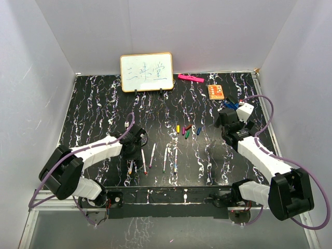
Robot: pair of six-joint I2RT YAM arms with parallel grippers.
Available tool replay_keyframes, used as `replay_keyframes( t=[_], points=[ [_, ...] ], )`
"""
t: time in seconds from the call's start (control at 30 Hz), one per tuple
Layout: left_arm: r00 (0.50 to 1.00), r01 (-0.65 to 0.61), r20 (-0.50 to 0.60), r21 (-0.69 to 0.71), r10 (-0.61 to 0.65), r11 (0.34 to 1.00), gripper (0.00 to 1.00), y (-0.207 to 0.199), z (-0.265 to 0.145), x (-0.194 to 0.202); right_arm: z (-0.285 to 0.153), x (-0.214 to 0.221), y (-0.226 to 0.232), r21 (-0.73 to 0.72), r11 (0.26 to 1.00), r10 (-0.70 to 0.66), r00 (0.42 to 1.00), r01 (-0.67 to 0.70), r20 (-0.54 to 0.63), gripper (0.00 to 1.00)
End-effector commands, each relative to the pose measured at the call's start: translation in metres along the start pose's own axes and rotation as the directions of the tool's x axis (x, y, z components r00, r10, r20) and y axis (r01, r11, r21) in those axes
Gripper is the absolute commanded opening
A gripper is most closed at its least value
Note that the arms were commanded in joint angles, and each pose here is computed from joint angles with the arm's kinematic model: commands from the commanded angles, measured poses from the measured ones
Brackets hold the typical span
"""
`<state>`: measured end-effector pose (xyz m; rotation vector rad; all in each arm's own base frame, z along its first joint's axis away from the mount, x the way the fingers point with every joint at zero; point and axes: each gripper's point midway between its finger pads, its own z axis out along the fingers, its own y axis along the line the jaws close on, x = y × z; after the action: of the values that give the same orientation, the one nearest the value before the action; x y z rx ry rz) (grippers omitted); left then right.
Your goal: Insert the pens into the pen caps
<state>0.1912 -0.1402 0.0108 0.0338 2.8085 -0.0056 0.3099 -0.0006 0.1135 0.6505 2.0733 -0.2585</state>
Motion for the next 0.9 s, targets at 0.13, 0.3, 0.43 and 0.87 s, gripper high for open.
replay_keyframes(
  t=[0.13,0.3,0.43,0.87],
  points=[
    [0.986,0.001,-0.164,-0.045,-0.008,0.999,0.36,0.018,-0.003,0.045,-0.006,-0.027,0.009,-0.014,0.998,0.054,0.997,-0.054,0.06,0.98],
    [0.982,0.018,-0.187,-0.075,-0.032,0.997,0.33,0.021,-0.009,0.047,-0.007,-0.03,0.011,-0.016,0.998,0.058,0.996,-0.057,0.061,0.98],
    [0.979,0.047,-0.194,-0.062,-0.058,0.997,0.33,0.019,-0.015,0.049,-0.007,-0.03,0.011,-0.014,0.998,0.06,0.996,-0.059,0.063,0.98],
    [0.982,0.063,-0.172,-0.062,-0.073,0.996,0.31,0.015,-0.003,0.045,-0.002,-0.024,0.011,-0.003,0.999,0.045,0.998,-0.045,0.048,0.98]
  ],
)
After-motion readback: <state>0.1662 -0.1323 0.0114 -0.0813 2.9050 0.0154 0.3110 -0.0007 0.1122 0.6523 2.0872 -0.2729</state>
